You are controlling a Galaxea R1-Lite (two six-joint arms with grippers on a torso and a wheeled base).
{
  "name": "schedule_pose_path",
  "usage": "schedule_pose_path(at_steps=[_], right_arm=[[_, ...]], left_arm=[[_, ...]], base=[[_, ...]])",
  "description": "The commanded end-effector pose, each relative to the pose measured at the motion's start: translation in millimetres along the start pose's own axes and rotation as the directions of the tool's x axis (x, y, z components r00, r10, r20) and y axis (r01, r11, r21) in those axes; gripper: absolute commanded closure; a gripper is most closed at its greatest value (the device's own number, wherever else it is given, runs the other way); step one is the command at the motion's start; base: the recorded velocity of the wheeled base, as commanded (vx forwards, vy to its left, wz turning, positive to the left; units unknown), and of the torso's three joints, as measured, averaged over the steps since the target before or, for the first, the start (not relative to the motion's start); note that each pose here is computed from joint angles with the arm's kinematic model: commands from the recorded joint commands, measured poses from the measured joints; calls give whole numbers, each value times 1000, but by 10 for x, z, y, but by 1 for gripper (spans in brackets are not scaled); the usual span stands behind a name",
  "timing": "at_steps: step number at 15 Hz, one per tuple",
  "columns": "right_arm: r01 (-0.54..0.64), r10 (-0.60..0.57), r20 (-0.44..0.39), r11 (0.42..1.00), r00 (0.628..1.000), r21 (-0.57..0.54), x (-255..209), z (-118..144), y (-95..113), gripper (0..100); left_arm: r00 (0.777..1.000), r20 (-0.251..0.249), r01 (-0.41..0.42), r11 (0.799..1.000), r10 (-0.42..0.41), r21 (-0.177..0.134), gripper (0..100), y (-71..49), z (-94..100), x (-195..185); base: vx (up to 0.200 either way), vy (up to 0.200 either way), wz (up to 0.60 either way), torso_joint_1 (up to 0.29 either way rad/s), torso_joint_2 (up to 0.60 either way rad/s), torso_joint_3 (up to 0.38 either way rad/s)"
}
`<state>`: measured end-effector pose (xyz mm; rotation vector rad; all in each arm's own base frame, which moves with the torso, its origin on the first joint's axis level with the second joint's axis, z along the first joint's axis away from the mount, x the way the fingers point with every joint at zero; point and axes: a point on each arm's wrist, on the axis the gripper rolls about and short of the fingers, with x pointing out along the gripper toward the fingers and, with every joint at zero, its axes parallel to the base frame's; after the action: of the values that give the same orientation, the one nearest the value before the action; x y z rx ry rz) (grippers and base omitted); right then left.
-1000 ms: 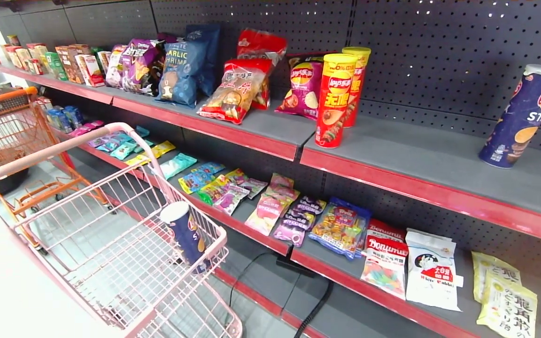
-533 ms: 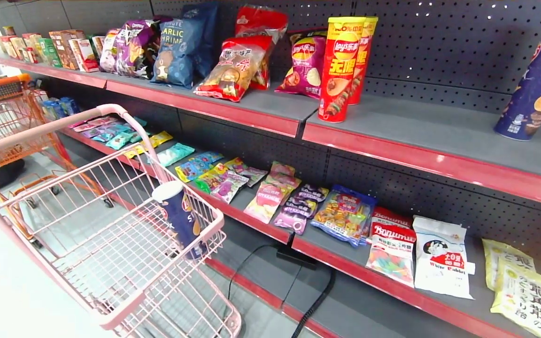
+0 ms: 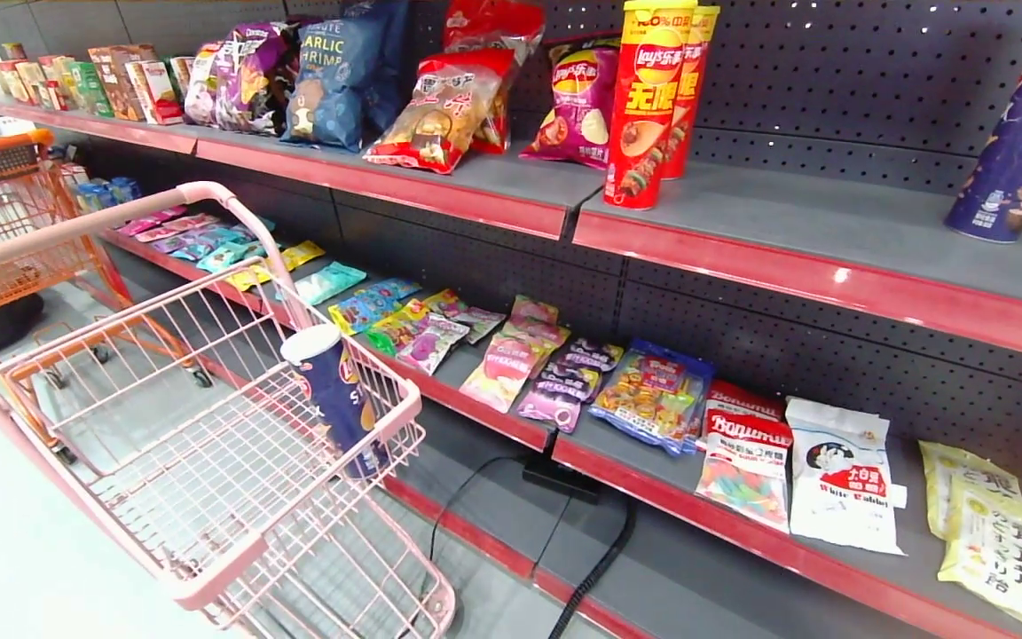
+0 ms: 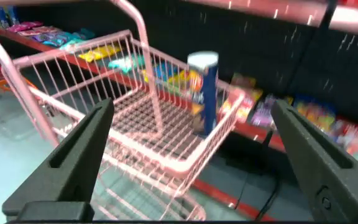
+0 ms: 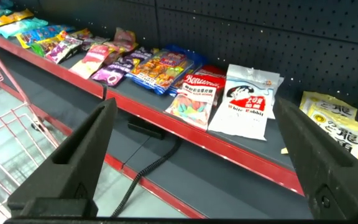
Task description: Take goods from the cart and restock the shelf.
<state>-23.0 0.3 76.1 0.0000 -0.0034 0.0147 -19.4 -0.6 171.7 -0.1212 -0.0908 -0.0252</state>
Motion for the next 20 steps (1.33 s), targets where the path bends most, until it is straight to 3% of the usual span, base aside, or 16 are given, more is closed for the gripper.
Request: schedule_pose_path(at_steps=[1, 3, 5, 6, 7, 8, 9, 12, 16, 18, 20], right_arm=[[1, -1, 0, 1000, 1000, -2, 0, 0, 0, 0], [2, -2, -2, 1000, 1000, -2, 2, -4, -1, 0], [2, -2, -2, 1000, 1000, -2, 2, -4, -1, 0], [2, -2, -2, 1000, 1000, -2, 2, -4, -1, 0], [2, -2, -2, 1000, 1000, -2, 2, -4, -1, 0], [2, -2, 0, 1000, 1000, -3, 0, 0, -1, 0], [2, -2, 0, 1000, 1000, -2, 0, 0, -1, 0], [2, -2, -2, 1000, 1000, -3, 2, -4, -1, 0], [2, -2, -2, 1000, 1000, -3, 2, -4, -1, 0], [2, -2, 0, 1000, 1000, -3, 0, 0, -1, 0], [2, -2, 0, 1000, 1000, -3, 0, 0, -1, 0]], left_arm=[[984, -174, -55, 997, 45, -49, 0, -35, 670, 1324], [977, -206, -60, 997, 49, -47, 0, 53, 377, 1805], [959, -278, 34, 997, -53, -72, 0, 129, 141, 2008], [925, -356, 113, 991, -132, -73, 0, 248, -29, 2088], [898, -406, 167, 985, -168, -39, 0, 337, -174, 2125], [886, -426, 194, 981, -184, -20, 0, 393, -250, 2150], [864, -443, 268, 963, -240, 1, 0, 467, -399, 2236], [857, -430, 322, 947, -284, 17, 0, 571, -661, 2518], [833, -432, 388, 922, -346, 10, 0, 666, -962, 2754], [826, -416, 430, 902, -380, 30, 0, 740, -1210, 2945], [837, -361, 464, 883, -411, 69, 0, 771, -1336, 3128]], base=[[0, 0, 0, 0, 0, 0], [0, 0, 0, 0, 0, 0], [0, 0, 0, 0, 0, 0], [0, 0, 0, 0, 0, 0], [0, 0, 0, 0, 0, 0], [0, 0, 0, 0, 0, 0], [0, 0, 0, 0, 0, 0], [0, 0, 0, 0, 0, 0], [0, 0, 0, 0, 0, 0], [0, 0, 0, 0, 0, 0], [0, 0, 0, 0, 0, 0]])
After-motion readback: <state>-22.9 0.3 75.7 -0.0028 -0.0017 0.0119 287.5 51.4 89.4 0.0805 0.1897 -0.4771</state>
